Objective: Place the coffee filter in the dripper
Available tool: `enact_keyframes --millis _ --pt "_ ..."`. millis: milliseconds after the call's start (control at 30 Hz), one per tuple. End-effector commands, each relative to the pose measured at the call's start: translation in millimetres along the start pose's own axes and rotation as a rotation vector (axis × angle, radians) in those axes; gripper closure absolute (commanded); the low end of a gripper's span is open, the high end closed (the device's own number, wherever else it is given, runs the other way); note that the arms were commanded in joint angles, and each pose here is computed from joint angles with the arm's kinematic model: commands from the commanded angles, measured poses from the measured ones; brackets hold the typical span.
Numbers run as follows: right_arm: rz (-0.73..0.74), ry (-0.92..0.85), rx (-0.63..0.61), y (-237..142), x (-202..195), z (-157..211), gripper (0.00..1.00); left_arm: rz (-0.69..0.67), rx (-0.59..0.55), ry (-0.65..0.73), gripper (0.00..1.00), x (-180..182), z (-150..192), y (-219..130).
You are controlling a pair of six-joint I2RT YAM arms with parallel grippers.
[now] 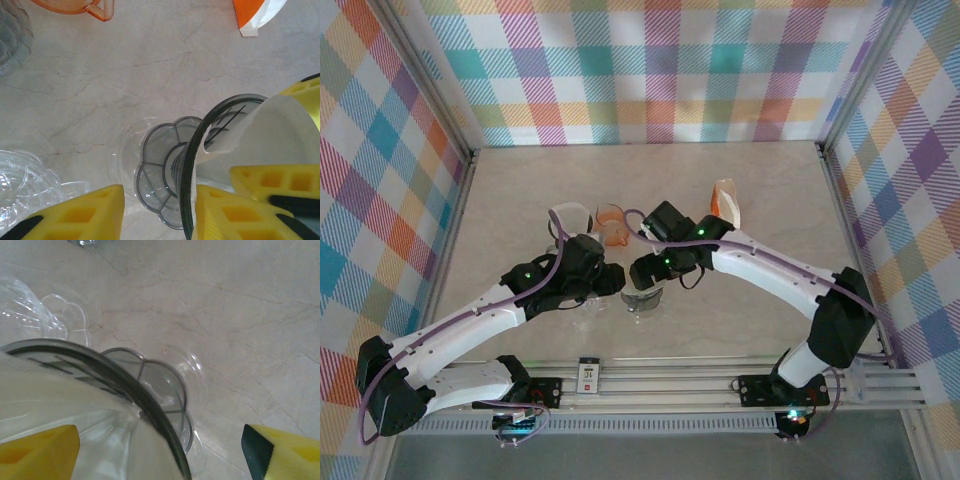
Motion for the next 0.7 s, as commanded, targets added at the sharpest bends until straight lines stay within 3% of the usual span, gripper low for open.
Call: enact_keyframes --millis 0,667 --pt "0.018 -0.026 0.027 6.1 -3.6 -0.3 0.14 0.012 -0.004 -0.015 0.59 1.0 -2.2 0.3" --pt "0.061 -0.027 0.089 41.5 -14.7 14.8 0.14 0.015 0.011 -0.026 0.58 0.6 -0.2 5.0"
Point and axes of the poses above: each hand's point on the last joint's axis, 136 mm out from that joint toward the fingers, its own y axis out along the fingers, its own x axis along the line the jaws close on, z = x × y, the point moved 3 cm from there along -y, back along the fingers, and after that the axes turned 9 degrees about -y, right-handed, at the moved point
